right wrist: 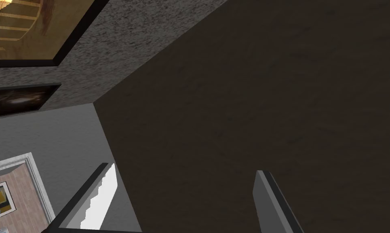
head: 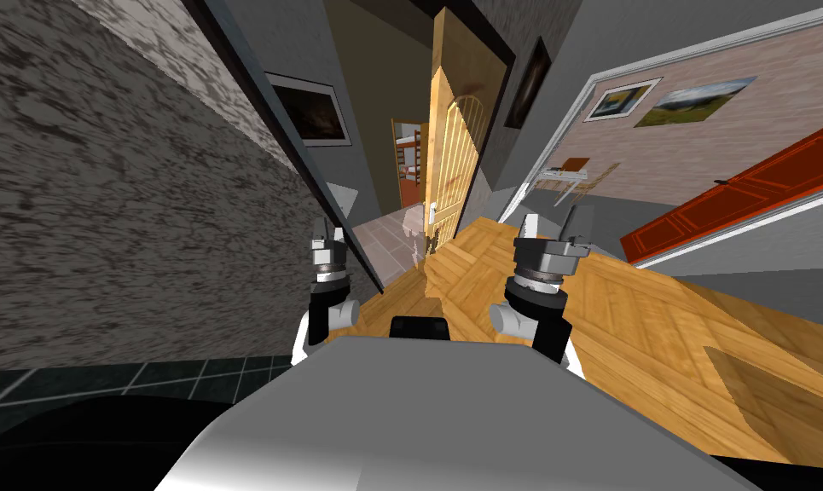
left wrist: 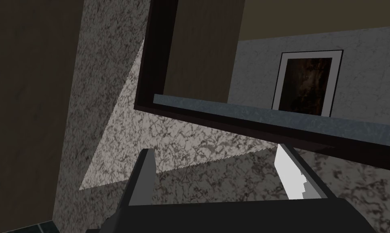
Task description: Push the door open
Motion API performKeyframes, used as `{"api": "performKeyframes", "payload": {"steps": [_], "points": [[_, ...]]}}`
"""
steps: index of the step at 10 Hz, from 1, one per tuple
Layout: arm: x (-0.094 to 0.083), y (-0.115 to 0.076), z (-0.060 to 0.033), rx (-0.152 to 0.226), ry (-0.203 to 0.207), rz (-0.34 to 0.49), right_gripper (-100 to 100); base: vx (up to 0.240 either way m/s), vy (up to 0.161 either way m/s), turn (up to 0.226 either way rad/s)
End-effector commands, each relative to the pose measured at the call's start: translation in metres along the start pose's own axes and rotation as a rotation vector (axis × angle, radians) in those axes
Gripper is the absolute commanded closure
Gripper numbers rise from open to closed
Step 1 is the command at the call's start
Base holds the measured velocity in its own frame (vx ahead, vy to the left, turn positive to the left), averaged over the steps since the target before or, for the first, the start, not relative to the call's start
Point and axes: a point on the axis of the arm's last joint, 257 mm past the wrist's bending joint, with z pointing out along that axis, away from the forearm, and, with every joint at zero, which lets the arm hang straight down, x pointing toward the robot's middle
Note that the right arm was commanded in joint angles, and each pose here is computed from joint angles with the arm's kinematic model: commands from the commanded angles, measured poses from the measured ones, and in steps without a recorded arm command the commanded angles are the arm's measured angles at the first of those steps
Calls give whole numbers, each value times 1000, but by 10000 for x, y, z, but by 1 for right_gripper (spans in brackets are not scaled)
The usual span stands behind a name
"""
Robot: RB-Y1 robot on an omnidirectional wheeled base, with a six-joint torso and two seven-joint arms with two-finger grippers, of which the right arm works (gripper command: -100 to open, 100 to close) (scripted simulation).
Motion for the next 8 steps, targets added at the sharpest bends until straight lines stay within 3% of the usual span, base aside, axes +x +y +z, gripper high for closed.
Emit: {"api": "performKeyframes", "payload": {"steps": [1, 8], "points": [[49, -99, -12, 13, 11, 14, -100, 50, -25, 31], [347, -653, -92, 91, 69, 91, -100, 103, -55, 41]]}}
